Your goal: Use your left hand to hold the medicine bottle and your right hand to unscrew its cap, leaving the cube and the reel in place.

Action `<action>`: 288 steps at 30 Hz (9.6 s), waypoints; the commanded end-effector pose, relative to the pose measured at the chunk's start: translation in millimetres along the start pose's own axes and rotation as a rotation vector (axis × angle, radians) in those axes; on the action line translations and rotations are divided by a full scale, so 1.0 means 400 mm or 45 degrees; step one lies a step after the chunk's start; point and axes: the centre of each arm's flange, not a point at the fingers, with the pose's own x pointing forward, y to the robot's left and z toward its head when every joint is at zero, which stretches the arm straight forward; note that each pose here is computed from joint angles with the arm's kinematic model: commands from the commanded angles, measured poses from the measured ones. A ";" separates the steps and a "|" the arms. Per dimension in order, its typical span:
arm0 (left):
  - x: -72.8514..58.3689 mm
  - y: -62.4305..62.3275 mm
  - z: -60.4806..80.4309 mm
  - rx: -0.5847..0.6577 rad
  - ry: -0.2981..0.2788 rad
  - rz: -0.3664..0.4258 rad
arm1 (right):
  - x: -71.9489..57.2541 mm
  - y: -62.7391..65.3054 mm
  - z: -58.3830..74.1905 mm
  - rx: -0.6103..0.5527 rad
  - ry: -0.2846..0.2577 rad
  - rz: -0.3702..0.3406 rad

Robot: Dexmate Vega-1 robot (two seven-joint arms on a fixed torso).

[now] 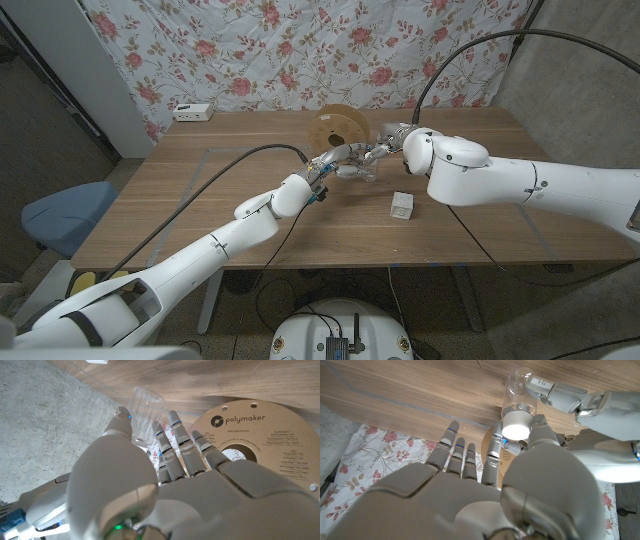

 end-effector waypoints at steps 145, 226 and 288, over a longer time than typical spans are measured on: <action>-0.006 -0.013 0.002 0.005 -0.011 0.008 | -0.018 -0.020 -0.056 0.278 -0.085 0.159; 0.017 -0.007 -0.016 -0.014 -0.010 -0.007 | 0.019 -0.008 -0.020 0.162 -0.008 0.042; 0.008 -0.005 -0.018 -0.014 -0.003 0.002 | 0.014 -0.009 -0.031 0.308 -0.133 0.074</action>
